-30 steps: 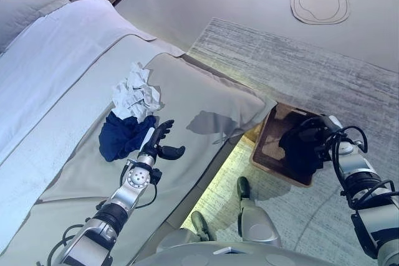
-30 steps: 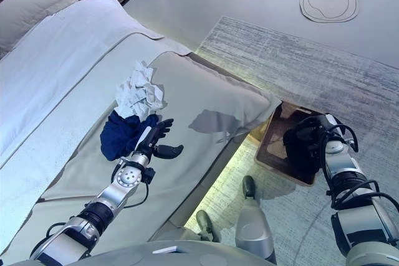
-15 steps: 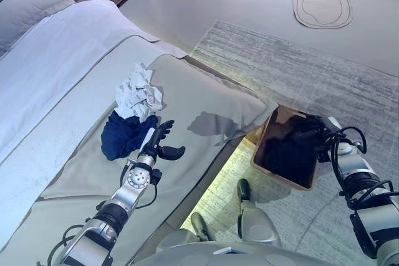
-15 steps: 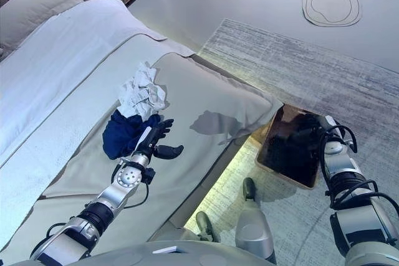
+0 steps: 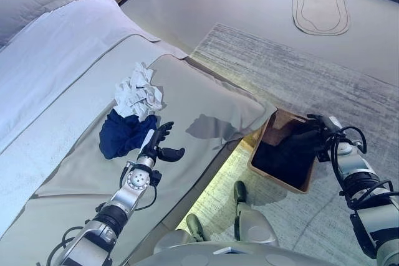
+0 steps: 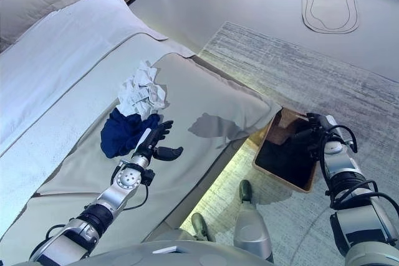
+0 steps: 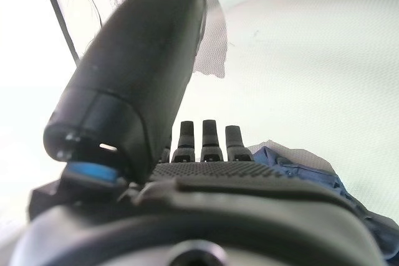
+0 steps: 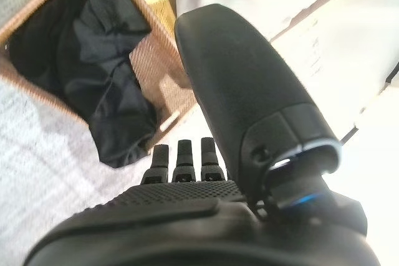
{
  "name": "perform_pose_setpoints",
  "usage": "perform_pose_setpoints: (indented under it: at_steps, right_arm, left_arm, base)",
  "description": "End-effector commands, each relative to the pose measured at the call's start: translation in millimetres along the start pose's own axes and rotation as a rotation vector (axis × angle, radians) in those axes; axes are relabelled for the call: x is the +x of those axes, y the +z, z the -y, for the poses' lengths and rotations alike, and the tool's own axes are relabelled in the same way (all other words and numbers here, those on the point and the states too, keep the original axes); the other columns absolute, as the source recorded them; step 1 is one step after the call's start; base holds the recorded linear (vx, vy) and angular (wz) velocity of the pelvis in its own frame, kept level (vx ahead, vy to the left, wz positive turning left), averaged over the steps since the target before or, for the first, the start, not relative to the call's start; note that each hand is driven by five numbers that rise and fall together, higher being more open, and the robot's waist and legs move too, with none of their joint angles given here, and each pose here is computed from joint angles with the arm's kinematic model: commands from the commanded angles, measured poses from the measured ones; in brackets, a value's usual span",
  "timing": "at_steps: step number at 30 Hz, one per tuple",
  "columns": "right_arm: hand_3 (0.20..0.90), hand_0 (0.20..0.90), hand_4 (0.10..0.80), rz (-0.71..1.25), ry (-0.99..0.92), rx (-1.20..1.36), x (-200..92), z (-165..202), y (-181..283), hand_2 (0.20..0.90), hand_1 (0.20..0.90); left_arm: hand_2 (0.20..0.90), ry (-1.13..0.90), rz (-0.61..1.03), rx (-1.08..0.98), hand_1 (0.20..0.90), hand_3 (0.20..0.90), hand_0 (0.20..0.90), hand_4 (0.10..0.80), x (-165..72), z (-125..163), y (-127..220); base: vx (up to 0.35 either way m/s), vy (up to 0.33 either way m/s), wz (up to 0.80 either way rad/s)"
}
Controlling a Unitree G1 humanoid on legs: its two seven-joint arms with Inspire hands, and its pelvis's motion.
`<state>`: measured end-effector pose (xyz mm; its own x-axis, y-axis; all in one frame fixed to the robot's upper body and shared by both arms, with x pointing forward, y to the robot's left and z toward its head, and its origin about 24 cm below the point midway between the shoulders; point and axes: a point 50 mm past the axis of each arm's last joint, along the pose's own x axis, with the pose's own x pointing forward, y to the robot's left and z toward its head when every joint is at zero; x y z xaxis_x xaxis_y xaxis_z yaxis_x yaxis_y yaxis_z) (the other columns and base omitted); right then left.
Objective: Pick up the clothes from the bed and place them into the basket
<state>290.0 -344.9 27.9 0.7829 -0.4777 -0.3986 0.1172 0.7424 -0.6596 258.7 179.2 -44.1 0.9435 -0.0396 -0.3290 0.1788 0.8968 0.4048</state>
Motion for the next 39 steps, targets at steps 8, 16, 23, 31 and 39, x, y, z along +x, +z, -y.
perform_pose_setpoints:
  at_steps: [8,16,23,31,39]
  right_arm:
    - [0.9,0.9,0.8,0.416,-0.327,0.028,-21.1,58.9,92.2,0.9,0.9]
    - [0.9,0.9,0.8,0.591,-0.159,0.153,-36.4,34.9,123.1,0.9,0.9]
    - [0.9,0.9,0.8,0.753,-0.13,-0.017,-45.9,11.1,171.0,0.9,0.9]
    - [0.9,0.9,0.8,0.846,-0.146,-0.204,-52.4,-5.9,198.8,0.9,0.9]
    - [0.9,0.9,0.8,0.747,-0.277,-0.321,-43.8,16.5,179.6,0.9,0.9]
  left_arm:
    - [0.9,0.125,0.069,-0.024,0.9,0.9,0.9,0.8,-4.8,-21.8,6.1]
    - [0.9,0.18,0.027,-0.059,0.9,0.9,0.9,0.8,-7.0,-20.7,1.4]
    - [0.9,0.236,-0.025,-0.065,0.9,0.9,0.9,0.8,-13.6,-27.8,-9.2]
    - [0.9,0.213,-0.104,-0.013,0.9,0.9,0.9,0.8,-30.0,-38.0,-33.3]
    - [0.9,0.119,-0.04,0.055,0.9,0.9,0.9,0.8,-27.8,-40.4,-25.6]
  base:
    - [-0.001,0.004,0.0]
    - [-0.027,0.018,0.12]
    - [-0.034,0.017,0.42]
    - [0.023,0.023,0.43]
    - [0.052,-0.017,1.18]
